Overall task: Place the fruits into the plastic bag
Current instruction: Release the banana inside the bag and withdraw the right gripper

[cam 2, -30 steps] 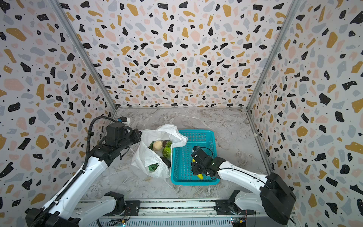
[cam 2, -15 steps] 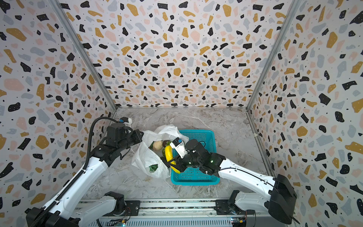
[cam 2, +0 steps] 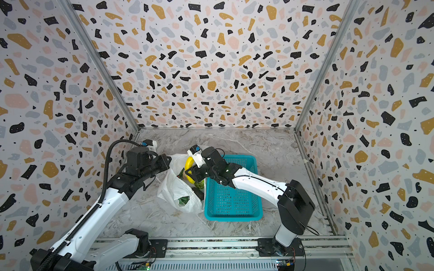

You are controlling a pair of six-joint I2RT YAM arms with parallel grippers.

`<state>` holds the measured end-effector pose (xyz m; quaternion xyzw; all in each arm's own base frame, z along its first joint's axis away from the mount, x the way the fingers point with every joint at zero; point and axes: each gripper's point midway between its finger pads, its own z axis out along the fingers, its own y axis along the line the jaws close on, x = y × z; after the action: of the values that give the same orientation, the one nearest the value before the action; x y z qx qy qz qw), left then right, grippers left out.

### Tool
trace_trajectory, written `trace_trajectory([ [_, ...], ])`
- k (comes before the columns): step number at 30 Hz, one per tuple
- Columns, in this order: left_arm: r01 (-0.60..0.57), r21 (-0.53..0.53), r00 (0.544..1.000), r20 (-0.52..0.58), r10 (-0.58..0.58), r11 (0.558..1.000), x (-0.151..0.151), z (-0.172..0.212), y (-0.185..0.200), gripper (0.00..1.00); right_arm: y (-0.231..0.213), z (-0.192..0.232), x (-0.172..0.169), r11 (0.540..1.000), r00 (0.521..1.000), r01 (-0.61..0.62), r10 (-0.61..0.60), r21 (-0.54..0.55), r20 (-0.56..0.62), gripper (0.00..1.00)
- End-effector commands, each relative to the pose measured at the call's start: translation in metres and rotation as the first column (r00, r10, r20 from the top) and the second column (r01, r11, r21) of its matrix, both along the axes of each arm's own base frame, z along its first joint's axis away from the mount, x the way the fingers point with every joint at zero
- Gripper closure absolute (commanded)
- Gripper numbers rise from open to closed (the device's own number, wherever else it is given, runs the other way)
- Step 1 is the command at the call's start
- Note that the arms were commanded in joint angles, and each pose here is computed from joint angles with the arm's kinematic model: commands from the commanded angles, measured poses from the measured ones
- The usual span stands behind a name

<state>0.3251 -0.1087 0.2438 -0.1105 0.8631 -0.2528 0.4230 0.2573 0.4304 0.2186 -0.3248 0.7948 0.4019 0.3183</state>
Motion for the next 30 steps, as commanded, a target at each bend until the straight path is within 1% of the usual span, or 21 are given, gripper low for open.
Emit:
trace_trajectory([
  [1, -0.011, -0.025, 1.000, 0.024, 0.012, 1.000, 0.000, 0.006, 0.001, 1.00, 0.014, 0.029, -0.012, 0.993, 0.997, -0.071, 0.069, 0.092, 0.016, 0.34],
  [3, -0.012, -0.027, 1.000, 0.019, 0.012, 1.000, 0.001, 0.003, 0.000, 1.00, 0.014, 0.033, -0.018, 0.992, 0.996, -0.082, 0.080, 0.098, 0.029, 0.23],
  [4, -0.016, -0.026, 1.000, 0.018, 0.016, 1.000, 0.001, 0.002, 0.001, 1.00, 0.012, 0.034, -0.019, 0.992, 0.996, -0.080, 0.077, 0.096, 0.034, 0.21],
  [11, -0.024, -0.006, 1.000, 0.013, 0.024, 1.000, 0.004, 0.000, 0.003, 1.00, -0.022, 0.053, -0.032, 0.994, 0.995, -0.041, 0.032, 0.100, 0.090, 0.18],
  [15, -0.026, -0.003, 1.000, 0.009, 0.027, 1.000, 0.005, -0.002, 0.003, 1.00, -0.038, 0.062, -0.054, 0.987, 0.992, -0.094, 0.082, 0.127, 0.099, 0.17],
  [17, -0.027, 0.000, 1.000, 0.010, 0.027, 1.000, 0.006, -0.002, 0.004, 1.00, -0.043, 0.059, -0.069, 0.982, 0.987, -0.143, 0.133, 0.123, 0.089, 0.15],
  [20, -0.026, 0.002, 1.000, 0.010, 0.026, 1.000, 0.006, -0.003, 0.003, 1.00, -0.050, 0.048, -0.095, 0.967, 0.972, -0.231, 0.225, 0.109, 0.061, 0.10],
  [22, -0.026, 0.006, 1.000, 0.009, 0.026, 1.000, 0.006, -0.003, 0.004, 1.00, -0.054, 0.036, -0.110, 0.958, 0.961, -0.276, 0.274, 0.081, 0.038, 0.05],
  [23, -0.027, 0.006, 1.000, 0.007, 0.027, 1.000, 0.006, -0.004, 0.004, 1.00, -0.055, 0.028, -0.117, 0.953, 0.955, -0.297, 0.296, 0.062, 0.021, 0.05],
  [28, -0.027, 0.005, 1.000, 0.011, 0.027, 1.000, 0.006, -0.003, 0.004, 1.00, -0.053, -0.016, -0.135, 0.941, 0.940, -0.337, 0.335, -0.031, -0.060, 0.04],
  [29, -0.027, 0.005, 1.000, 0.010, 0.027, 1.000, 0.006, -0.004, 0.004, 1.00, -0.051, -0.024, -0.136, 0.939, 0.938, -0.342, 0.339, -0.041, -0.068, 0.05],
  [30, -0.027, 0.004, 1.000, 0.010, 0.027, 1.000, 0.006, -0.003, 0.004, 1.00, -0.050, -0.028, -0.135, 0.939, 0.939, -0.341, 0.337, -0.043, -0.073, 0.09],
])
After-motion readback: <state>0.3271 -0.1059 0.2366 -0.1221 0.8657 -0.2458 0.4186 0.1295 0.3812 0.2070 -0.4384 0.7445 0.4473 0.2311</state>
